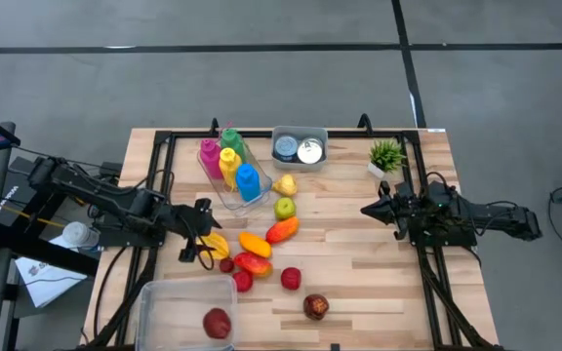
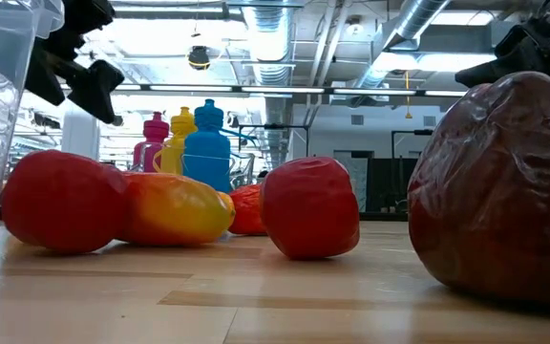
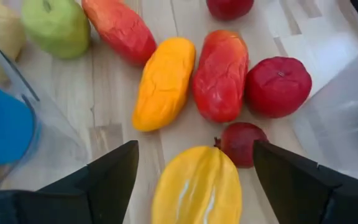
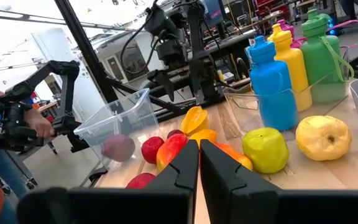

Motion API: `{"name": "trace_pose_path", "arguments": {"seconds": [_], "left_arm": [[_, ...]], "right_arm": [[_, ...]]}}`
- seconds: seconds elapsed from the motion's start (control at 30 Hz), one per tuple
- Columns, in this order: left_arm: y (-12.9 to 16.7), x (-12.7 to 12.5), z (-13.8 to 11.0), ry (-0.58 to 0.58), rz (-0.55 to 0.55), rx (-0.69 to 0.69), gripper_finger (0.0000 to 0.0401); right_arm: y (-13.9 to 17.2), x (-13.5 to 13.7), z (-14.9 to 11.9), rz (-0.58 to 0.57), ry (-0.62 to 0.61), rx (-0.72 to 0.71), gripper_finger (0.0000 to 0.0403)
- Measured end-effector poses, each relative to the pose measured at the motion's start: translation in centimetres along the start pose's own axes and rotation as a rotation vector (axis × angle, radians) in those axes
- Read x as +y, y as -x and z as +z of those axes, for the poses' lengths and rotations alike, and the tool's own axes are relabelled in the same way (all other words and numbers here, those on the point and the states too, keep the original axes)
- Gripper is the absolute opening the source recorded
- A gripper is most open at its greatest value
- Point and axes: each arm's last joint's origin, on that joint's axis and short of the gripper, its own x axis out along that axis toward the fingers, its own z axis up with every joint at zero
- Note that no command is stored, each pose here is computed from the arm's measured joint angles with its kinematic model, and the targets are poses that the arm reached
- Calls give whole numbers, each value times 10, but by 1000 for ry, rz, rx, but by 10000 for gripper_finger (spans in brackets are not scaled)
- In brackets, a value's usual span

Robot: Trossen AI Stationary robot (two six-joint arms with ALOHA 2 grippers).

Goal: Pick & Place Food Item
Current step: Put the yellow starfruit into the white bin

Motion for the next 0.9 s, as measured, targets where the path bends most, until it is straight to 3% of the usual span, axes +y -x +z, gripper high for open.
{"name": "trace_pose_path", "arguments": {"seconds": [0.23,0.47,0.9], "left_arm": [[-12,-3,-8,-39,-83,141,301],[-29,-2,-10,-127,-57,219,282],[-34,-4,-12,-142,-124,248,185]], "right_arm": [[0,0,0,-1,-1,3,12],[0,0,0,-2,-1,3,12],[0,0,0,-2,-1,5,12]]}}
